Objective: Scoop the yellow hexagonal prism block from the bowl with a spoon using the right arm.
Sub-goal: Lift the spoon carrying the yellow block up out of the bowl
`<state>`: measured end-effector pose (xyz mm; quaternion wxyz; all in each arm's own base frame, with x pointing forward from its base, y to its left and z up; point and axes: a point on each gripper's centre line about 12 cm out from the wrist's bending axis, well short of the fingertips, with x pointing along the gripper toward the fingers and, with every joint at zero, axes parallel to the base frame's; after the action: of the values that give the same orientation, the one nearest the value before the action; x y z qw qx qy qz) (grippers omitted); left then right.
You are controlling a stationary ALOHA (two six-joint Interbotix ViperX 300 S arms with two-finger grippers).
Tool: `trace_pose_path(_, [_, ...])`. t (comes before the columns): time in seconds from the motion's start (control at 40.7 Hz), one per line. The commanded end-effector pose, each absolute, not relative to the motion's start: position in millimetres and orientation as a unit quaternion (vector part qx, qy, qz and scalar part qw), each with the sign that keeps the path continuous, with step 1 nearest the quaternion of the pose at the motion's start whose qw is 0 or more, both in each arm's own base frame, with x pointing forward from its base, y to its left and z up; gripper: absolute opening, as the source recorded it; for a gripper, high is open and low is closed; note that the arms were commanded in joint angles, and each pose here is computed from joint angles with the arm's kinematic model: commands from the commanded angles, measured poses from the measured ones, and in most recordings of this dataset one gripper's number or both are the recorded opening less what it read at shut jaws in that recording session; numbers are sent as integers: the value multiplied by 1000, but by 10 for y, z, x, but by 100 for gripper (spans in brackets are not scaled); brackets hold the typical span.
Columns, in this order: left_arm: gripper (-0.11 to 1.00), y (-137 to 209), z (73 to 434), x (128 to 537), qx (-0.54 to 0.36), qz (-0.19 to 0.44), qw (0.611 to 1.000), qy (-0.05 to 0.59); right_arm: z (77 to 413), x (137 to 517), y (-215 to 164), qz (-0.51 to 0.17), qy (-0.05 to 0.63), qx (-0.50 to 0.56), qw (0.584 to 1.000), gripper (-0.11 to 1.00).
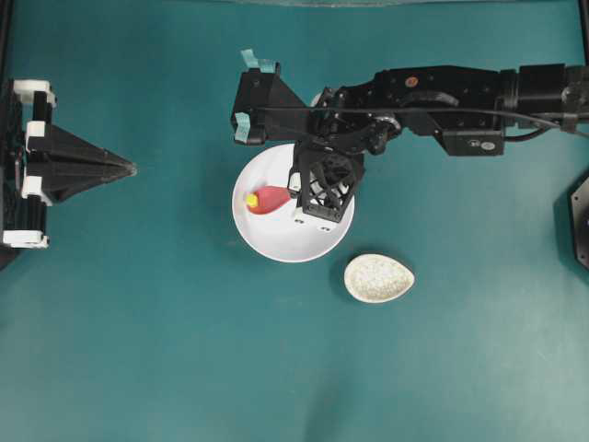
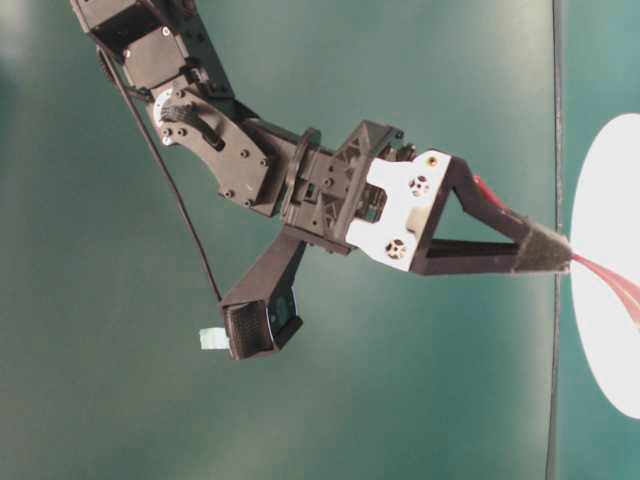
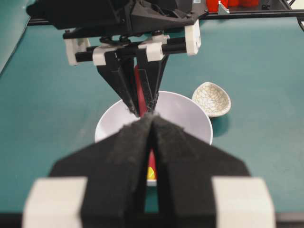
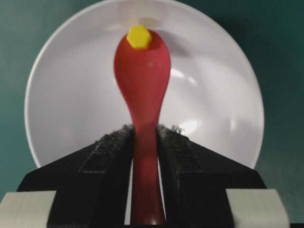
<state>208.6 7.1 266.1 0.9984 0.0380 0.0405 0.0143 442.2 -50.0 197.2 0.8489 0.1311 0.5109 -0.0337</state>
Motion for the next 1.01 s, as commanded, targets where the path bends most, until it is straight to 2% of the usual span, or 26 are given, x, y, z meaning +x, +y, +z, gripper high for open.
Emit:
trace_pose_path(0.0, [-1,78,2722,2110,40,16,999,33,2220,4400,-494,-35,475,130,869,23])
trace_pose_path(0.393, [-1,74,2722,2110,40,15,999,33,2314,4083,-480,-59,419,149,894,23])
trace_pose_path(0.688, [-1,74,2722,2110,40,15,999,33,2577,3817,-447,-70,305,142,939,23])
trace_pose_path(0.983, [-1,74,2722,2110,39,15,999,33,2841,3536,-409,-69,241,133,959,23])
